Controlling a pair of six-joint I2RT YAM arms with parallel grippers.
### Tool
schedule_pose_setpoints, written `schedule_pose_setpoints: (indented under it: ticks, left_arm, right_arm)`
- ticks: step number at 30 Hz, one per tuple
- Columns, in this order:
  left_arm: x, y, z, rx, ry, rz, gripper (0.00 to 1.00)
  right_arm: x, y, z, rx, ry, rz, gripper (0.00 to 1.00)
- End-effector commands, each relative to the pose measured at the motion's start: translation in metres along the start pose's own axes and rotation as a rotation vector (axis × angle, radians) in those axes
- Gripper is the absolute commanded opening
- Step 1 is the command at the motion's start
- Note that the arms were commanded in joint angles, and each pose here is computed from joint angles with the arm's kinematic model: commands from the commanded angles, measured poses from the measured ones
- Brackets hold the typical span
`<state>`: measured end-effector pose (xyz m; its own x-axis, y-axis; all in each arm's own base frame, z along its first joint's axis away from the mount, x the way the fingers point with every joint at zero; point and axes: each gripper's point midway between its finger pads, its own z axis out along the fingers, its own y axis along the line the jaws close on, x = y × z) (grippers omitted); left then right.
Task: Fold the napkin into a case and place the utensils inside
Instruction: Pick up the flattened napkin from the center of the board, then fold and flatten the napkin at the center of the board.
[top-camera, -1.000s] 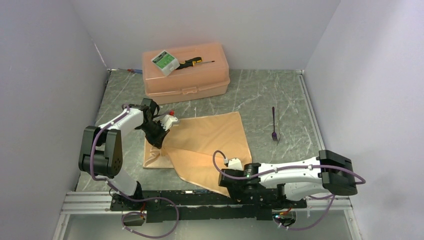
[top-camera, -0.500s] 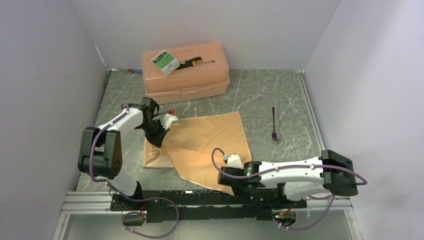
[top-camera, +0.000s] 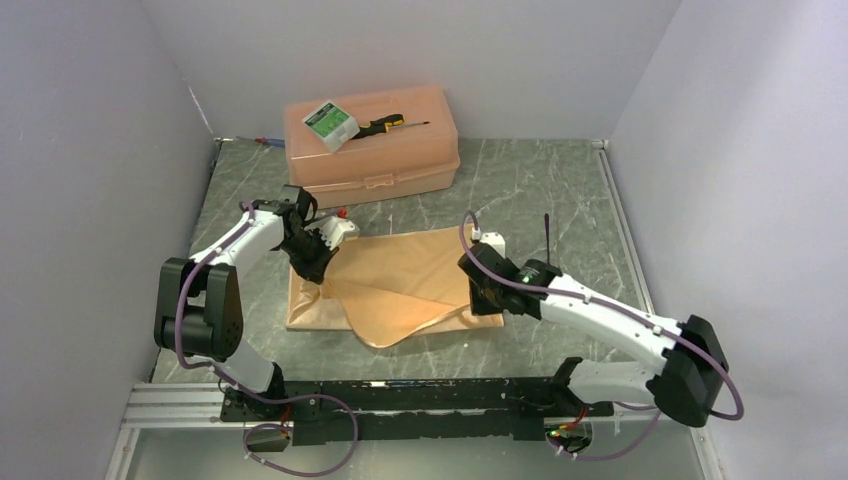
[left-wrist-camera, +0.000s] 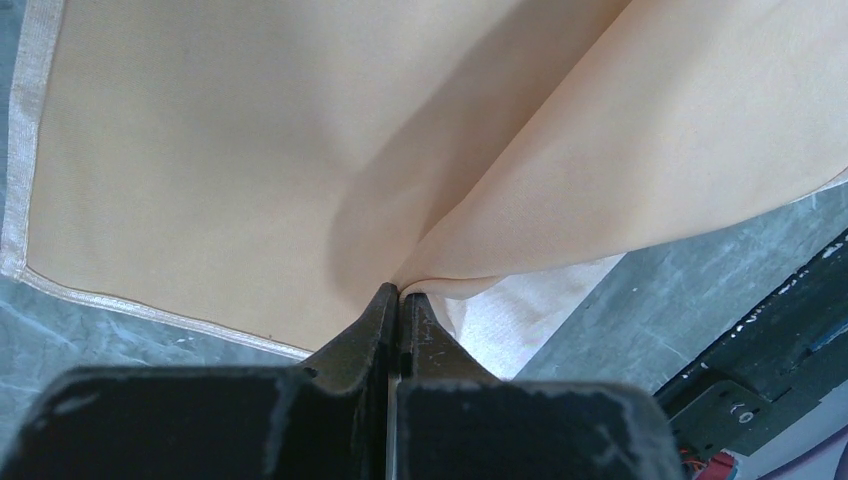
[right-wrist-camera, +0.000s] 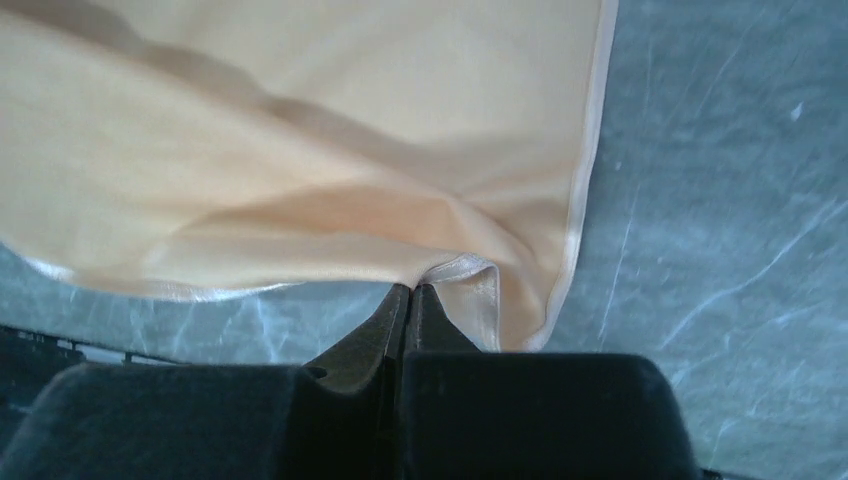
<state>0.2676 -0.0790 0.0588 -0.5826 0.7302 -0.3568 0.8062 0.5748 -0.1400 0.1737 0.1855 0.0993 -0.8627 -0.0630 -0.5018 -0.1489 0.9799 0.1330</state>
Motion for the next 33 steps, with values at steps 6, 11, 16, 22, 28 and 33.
schedule_pose_setpoints:
  ticks: [6, 11, 16, 22, 28, 33]
  left_arm:
    - [0.003, 0.014, -0.011, -0.094, -0.002, 0.000, 0.09]
    - [0.007, 0.023, -0.016, -0.143, 0.006, -0.013, 0.43]
    - [0.003, 0.031, -0.030, -0.193, -0.026, -0.005, 0.66]
    - [0.000, 0.020, -0.037, -0.146, -0.055, 0.032, 0.77]
    - [0.009, -0.009, -0.023, -0.051, -0.092, 0.104, 0.75]
    - [0.009, 0.001, -0.007, -0.060, -0.068, 0.102, 0.72]
  right_arm:
    - [-0.104, -0.014, 0.023, 0.026, -0.191, 0.054, 0.00]
    - [-0.123, -0.025, 0.058, 0.087, -0.159, 0.073, 0.00]
    - [-0.143, -0.032, 0.084, 0.127, -0.169, 0.090, 0.00]
    - [-0.165, -0.048, 0.113, 0.195, -0.155, 0.123, 0.00]
    - [-0.169, -0.058, 0.135, 0.245, -0.130, 0.127, 0.00]
    - [-0.172, -0.061, 0.140, 0.255, -0.132, 0.139, 0.00]
